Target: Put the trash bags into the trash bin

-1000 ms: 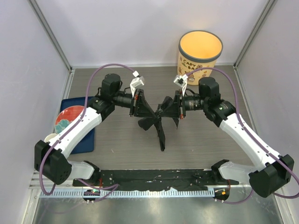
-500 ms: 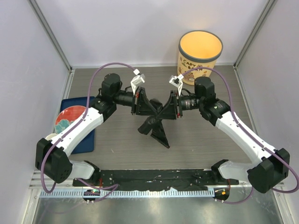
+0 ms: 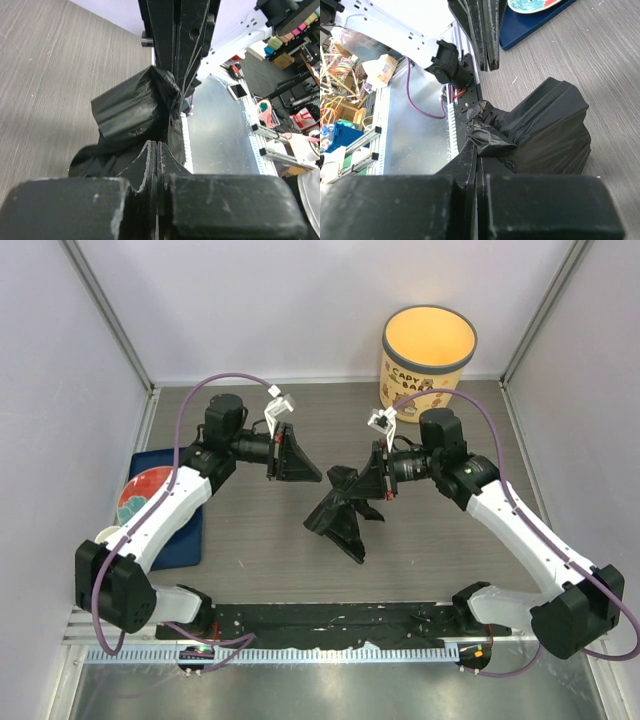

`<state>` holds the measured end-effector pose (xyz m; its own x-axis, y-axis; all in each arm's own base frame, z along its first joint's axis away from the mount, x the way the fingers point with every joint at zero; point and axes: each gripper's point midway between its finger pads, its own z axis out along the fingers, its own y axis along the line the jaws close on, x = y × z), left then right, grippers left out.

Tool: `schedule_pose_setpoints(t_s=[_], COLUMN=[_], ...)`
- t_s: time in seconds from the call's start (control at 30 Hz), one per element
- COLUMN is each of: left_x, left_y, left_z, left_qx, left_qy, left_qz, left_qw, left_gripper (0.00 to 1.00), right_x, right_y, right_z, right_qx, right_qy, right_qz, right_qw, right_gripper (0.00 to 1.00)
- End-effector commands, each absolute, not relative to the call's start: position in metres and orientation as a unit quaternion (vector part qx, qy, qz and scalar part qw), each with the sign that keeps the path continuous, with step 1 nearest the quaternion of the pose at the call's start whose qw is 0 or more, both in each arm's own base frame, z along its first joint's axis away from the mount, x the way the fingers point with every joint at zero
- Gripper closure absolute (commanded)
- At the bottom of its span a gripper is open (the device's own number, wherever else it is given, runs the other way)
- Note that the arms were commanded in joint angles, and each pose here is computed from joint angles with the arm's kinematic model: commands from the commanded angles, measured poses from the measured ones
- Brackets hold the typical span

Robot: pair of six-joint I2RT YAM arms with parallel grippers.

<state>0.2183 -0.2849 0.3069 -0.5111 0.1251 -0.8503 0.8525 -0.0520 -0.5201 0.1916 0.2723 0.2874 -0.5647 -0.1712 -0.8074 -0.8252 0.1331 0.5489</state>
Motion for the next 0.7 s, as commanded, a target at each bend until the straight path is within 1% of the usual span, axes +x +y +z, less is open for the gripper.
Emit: schedule_pose_setpoints(t_s=[0.0, 0.03, 0.07, 0.1, 0.13, 0.23, 0.3, 0.37, 0.47, 0.5, 0.6, 0.63, 0.67], left_x=[0.201, 0.198, 0.197, 0.198, 0.193, 0.192, 0.195, 0.196, 0.195, 0.195, 0.191, 0.19, 0.19], left_y=[-0.274, -0.277, -0.28, -0.284, -0.289, -0.302, -0.309, -0.315, -0.324, -0.327, -0.33, -0.329, -0.329], left_z=[0.314, 0.319, 0.321, 0.32, 0.322, 0.318, 0.315, 0.319, 0.323, 0.323, 0.328, 0.326, 0.325], left_qx=[0.44, 0.446, 0.449, 0.449, 0.456, 0.461, 0.461, 0.465, 0.468, 0.468, 0.468, 0.465, 0.462], left_qy=[0.607, 0.602, 0.6, 0.605, 0.602, 0.605, 0.611, 0.607, 0.604, 0.602, 0.594, 0.597, 0.599], left_qz=[-0.589, -0.59, -0.589, -0.582, -0.582, -0.575, -0.571, -0.569, -0.569, -0.572, -0.585, -0.587, -0.587], left_qw=[0.301, 0.301, 0.302, 0.305, 0.302, 0.299, 0.298, 0.302, 0.303, 0.301, 0.293, 0.289, 0.288], left_gripper=[1.0, 0.99, 0.93, 0.84, 0.71, 0.59, 0.56, 0.57, 0.59, 0.62, 0.8, 0.8, 0.78], right_x=[0.191, 0.191, 0.191, 0.191, 0.192, 0.192, 0.192, 0.191, 0.186, 0.185, 0.185, 0.184, 0.184], right_y=[0.262, 0.263, 0.264, 0.265, 0.266, 0.27, 0.272, 0.274, 0.278, 0.279, 0.279, 0.278, 0.278], right_z=[0.304, 0.306, 0.307, 0.308, 0.308, 0.31, 0.313, 0.314, 0.316, 0.316, 0.314, 0.312, 0.313], right_qx=[-0.382, -0.382, -0.379, -0.378, -0.379, -0.383, -0.387, -0.39, -0.399, -0.401, -0.409, -0.409, -0.412], right_qy=[0.683, 0.681, 0.679, 0.678, 0.676, 0.671, 0.667, 0.665, 0.66, 0.659, 0.658, 0.661, 0.659], right_qz=[0.525, 0.528, 0.531, 0.533, 0.535, 0.54, 0.541, 0.542, 0.542, 0.541, 0.532, 0.531, 0.529], right_qw=[0.335, 0.335, 0.337, 0.336, 0.337, 0.333, 0.335, 0.334, 0.334, 0.336, 0.341, 0.338, 0.341], right_gripper=[0.99, 0.99, 0.99, 0.99, 0.99, 0.99, 0.99, 0.99, 0.99, 0.99, 0.99, 0.99, 0.99])
